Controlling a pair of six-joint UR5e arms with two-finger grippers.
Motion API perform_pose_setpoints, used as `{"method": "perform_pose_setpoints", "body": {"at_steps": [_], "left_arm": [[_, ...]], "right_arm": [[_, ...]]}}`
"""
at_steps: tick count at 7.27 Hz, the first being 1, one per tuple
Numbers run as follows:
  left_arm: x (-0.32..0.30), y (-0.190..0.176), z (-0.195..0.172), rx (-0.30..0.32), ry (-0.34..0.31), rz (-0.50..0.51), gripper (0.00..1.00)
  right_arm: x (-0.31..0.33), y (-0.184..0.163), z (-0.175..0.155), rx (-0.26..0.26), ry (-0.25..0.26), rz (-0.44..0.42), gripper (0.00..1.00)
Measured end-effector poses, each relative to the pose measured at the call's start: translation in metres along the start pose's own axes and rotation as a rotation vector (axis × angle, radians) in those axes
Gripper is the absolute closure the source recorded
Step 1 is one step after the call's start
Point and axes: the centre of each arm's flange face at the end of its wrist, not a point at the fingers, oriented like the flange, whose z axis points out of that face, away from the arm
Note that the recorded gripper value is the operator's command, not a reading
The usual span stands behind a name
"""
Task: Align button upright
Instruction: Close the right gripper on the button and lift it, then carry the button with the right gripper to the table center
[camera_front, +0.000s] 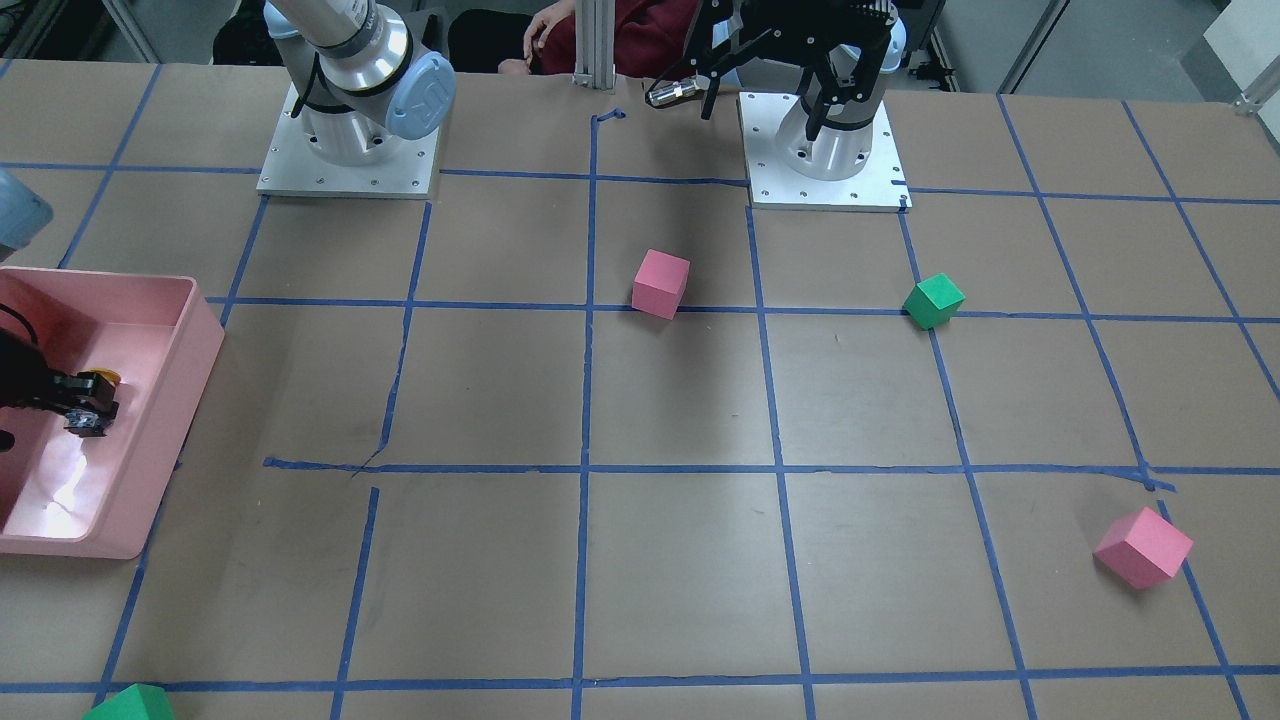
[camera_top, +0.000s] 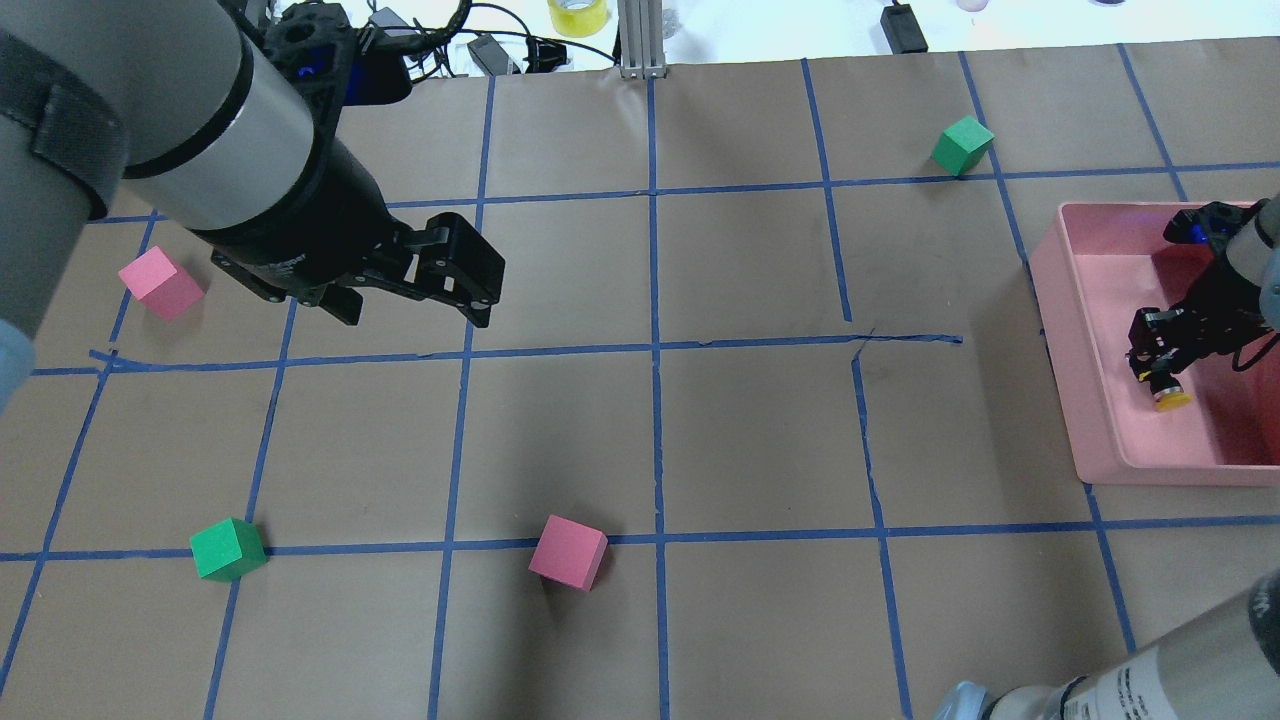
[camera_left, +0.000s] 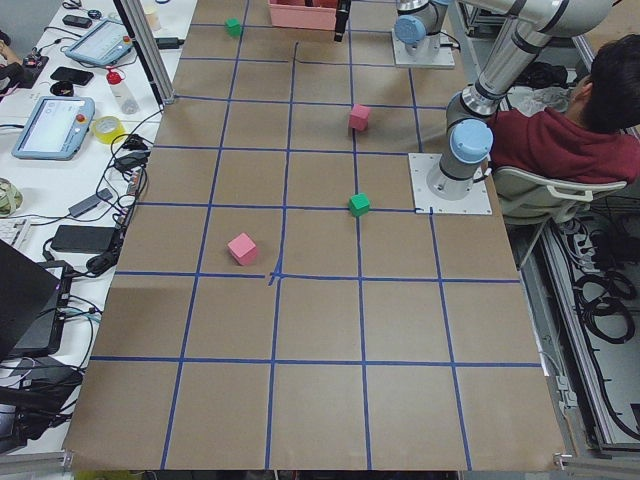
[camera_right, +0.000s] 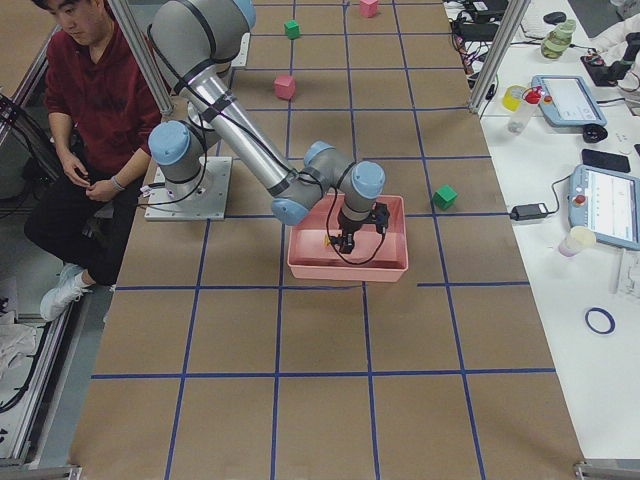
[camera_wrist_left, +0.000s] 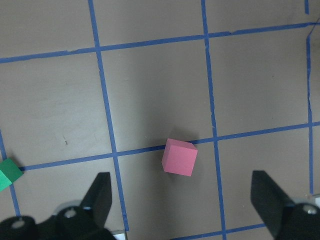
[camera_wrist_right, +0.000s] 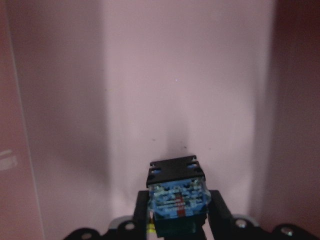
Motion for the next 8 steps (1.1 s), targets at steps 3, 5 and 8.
{"method": "perform_pose_setpoints", "body": {"at_steps": [3,5,8], "left_arm": [[0.000,0.000,0.000,-0.001,0.000,0.001,0.00],[0.000,0.000,0.000,0.000,0.000,0.002,0.00],[0.000,0.000,0.000,0.000,0.000,0.002,0.00]], "right_arm": [[0.001,0.000,-0.037,0.049,0.031,0.008,1.00],[-0.012,0.004,-0.092,0.103,0.058,-0.008,1.00],[-0.098,-0.018,-0.187,0.105,0.051,-0.074,1.00]]}}
